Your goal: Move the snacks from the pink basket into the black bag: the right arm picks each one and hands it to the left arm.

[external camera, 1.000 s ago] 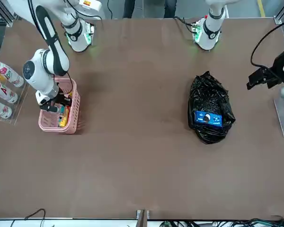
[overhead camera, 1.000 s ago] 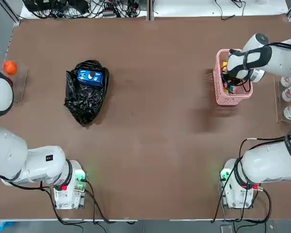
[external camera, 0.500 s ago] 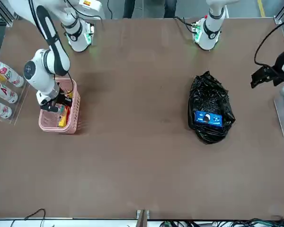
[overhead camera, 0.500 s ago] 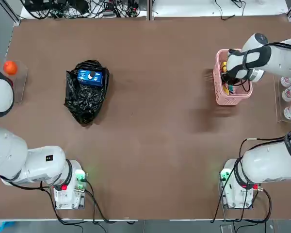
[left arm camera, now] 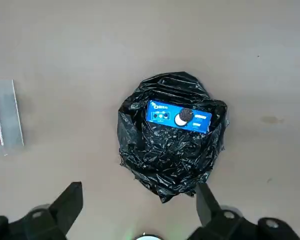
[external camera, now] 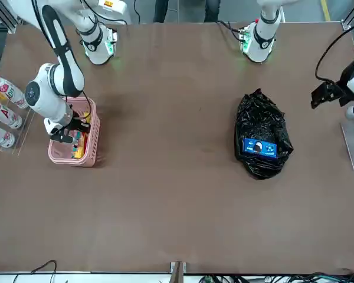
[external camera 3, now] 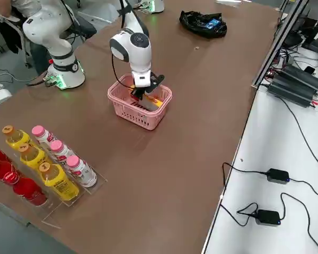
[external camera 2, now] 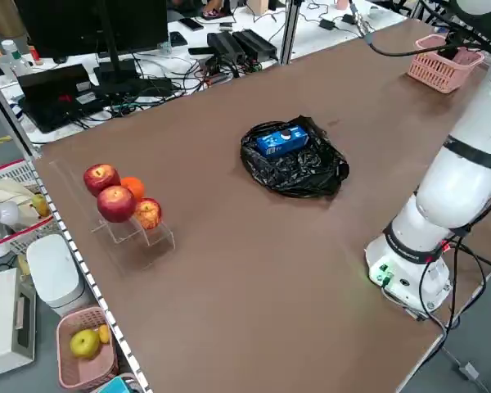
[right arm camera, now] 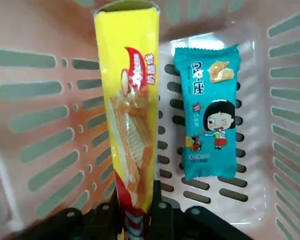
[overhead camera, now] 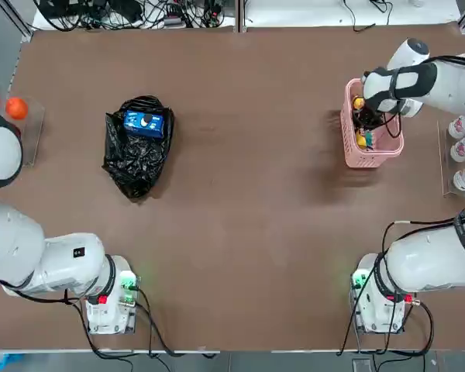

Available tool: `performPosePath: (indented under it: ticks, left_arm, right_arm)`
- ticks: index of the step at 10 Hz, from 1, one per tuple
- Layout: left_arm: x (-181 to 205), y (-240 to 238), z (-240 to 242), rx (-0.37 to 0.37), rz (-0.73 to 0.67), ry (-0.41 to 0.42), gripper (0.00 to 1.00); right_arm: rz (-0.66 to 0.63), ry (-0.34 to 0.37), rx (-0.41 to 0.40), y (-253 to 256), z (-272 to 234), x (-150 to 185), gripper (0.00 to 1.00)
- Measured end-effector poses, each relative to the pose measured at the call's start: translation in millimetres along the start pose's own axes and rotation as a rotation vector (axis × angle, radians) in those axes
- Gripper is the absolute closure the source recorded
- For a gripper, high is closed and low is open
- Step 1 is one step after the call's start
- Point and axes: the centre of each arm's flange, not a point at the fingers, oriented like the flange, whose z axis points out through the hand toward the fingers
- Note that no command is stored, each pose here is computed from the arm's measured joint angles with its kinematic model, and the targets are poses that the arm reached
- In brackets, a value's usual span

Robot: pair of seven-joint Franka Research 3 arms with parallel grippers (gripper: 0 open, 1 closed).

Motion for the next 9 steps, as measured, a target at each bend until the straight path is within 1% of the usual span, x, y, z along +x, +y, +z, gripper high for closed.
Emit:
performPosePath:
  ticks: [3, 4, 5, 7, 9]
  left_arm:
    - [-4, 27, -2, -0.001, 0.023, -0.003, 0.00]
    - [-6, 37, -3, -0.013, 0.007, -0.002, 0.00]
    - [-7, 40, -5, -0.025, -0.005, -0.002, 0.00]
    - [-6, 35, -5, -0.030, -0.016, -0.002, 0.00]
    - [-6, 31, -8, -0.033, -0.024, 0.005, 0.00]
  right_arm:
    - [-0.033, -0.001, 0.003, -2, -5, 4, 0.77]
    - [-0.046, -0.025, 0.007, -3, -10, 8, 0.77]
    - [-0.055, -0.050, 0.012, -4, -17, 12, 0.77]
    - [-0.084, -0.066, 0.018, -2, -27, 18, 0.77]
    - [-0.131, -0.082, -0.002, 2, -30, 19, 0.77]
